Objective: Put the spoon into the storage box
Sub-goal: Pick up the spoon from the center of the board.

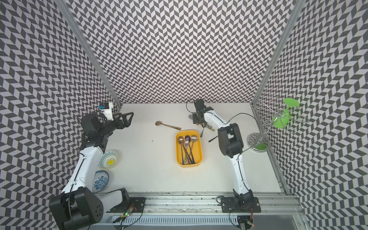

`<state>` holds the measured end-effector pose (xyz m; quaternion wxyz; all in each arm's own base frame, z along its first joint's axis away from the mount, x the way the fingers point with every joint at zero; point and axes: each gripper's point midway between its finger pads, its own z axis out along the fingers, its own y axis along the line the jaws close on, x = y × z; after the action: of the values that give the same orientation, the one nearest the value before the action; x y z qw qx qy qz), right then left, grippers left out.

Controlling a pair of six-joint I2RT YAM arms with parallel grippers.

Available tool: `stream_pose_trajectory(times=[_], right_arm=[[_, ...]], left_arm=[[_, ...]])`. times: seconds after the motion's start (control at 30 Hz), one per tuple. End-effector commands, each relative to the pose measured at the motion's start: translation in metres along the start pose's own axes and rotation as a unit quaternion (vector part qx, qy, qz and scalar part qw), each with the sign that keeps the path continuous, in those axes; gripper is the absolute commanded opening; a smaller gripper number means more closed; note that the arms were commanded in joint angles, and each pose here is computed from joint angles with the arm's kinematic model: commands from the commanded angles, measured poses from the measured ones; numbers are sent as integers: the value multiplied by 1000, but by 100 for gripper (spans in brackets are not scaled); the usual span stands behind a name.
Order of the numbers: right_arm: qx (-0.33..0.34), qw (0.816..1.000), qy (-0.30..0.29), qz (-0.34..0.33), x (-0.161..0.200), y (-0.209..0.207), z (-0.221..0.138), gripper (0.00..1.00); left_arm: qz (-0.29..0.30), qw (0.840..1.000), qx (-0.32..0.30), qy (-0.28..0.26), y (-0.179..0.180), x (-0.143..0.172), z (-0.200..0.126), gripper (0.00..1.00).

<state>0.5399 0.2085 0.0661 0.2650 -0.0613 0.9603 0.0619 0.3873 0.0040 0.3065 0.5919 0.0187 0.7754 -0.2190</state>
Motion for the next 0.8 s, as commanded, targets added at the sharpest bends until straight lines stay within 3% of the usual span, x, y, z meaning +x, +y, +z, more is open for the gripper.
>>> stream_pose_trajectory(times=[0.0,0.43,0.77], right_arm=[[-13,1000,-4,-1,-3,2,5,58],[-1,1000,13,4,16,-19,19,62],[-2,999,39,-7,52,-24,21,61]], left_arm=[[8,1000,1,0,-2,-5,1,100],[8,1000,-5,0,2,-5,1,100],[5,1000,7,-5,-2,-2,0,100]])
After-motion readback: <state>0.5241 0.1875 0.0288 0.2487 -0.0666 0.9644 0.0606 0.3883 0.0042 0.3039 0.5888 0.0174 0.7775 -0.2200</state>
